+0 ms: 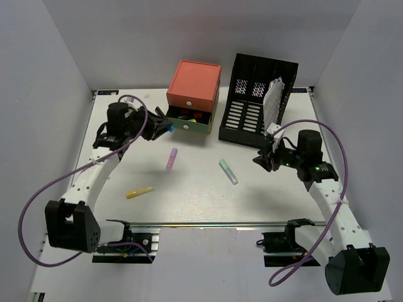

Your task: Organize the desk

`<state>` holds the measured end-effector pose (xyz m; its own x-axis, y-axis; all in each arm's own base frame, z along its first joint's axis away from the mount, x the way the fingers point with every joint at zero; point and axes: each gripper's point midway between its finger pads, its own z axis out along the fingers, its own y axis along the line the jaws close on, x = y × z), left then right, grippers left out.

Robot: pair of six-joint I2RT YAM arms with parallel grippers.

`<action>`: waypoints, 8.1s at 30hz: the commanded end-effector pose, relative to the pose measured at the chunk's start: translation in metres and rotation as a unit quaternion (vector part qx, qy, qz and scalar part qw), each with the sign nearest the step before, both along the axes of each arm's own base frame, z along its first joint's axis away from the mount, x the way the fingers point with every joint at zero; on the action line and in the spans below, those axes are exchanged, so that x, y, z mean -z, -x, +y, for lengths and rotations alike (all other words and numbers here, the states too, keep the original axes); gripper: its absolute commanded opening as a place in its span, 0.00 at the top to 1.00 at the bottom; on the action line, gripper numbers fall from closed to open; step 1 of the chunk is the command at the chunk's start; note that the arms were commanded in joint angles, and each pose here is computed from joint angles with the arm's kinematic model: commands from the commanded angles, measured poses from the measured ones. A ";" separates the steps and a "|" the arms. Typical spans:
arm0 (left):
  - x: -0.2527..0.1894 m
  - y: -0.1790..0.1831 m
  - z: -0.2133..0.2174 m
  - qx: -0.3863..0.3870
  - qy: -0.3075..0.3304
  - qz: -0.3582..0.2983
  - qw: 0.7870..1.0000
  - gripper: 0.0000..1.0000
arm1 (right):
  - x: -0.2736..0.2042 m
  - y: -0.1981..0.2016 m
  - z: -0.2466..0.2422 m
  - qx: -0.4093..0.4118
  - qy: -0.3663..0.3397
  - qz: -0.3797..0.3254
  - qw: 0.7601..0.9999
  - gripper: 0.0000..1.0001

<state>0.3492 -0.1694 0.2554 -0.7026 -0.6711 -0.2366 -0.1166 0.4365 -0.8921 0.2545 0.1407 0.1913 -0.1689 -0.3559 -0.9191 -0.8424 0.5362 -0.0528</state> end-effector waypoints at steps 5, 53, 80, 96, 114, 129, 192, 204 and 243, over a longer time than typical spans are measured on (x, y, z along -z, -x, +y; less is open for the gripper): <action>-0.014 -0.034 -0.022 -0.095 0.012 0.032 0.995 1.00 | -0.006 -0.004 -0.002 0.000 -0.003 -0.021 1.000 0.55; 0.030 -0.112 -0.104 -0.163 0.071 0.178 0.968 0.50 | -0.007 -0.005 -0.010 0.010 -0.009 -0.020 1.000 0.55; -0.047 0.010 -0.061 0.077 -0.036 -0.177 0.980 1.00 | 0.007 0.029 0.008 -0.112 -0.016 -0.041 0.993 0.94; 0.041 0.048 0.044 0.094 -0.424 -0.259 0.863 0.33 | -0.012 0.029 0.097 -0.236 0.052 -0.078 0.967 0.96; 0.025 0.055 0.094 -0.029 -0.482 -0.264 0.835 0.19 | -0.003 -0.069 0.231 -0.094 0.189 -0.060 0.976 0.96; 0.022 0.057 0.105 -0.056 -0.490 -0.253 0.832 0.18 | 0.015 -0.118 0.233 -0.037 0.274 -0.118 0.954 0.97; 0.010 0.063 0.070 -0.020 -0.412 -0.323 0.852 0.30 | -0.043 -0.057 0.215 -0.176 0.119 -0.015 0.977 0.58; 0.065 0.017 -0.021 0.054 -0.179 -0.197 0.962 0.73 | -0.077 -0.008 0.116 -0.196 -0.139 0.191 0.952 1.00; 0.174 -0.152 -0.074 -0.101 0.037 -0.078 0.991 0.49 | -0.090 0.018 0.076 -0.217 -0.175 0.119 0.953 0.58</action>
<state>0.4896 -0.2440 0.0665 -0.5413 -0.7994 -0.2607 -0.0793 0.3572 -0.9307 0.2389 0.2185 0.2752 -0.3337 -0.1269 -0.9341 -0.9414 0.0967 0.3232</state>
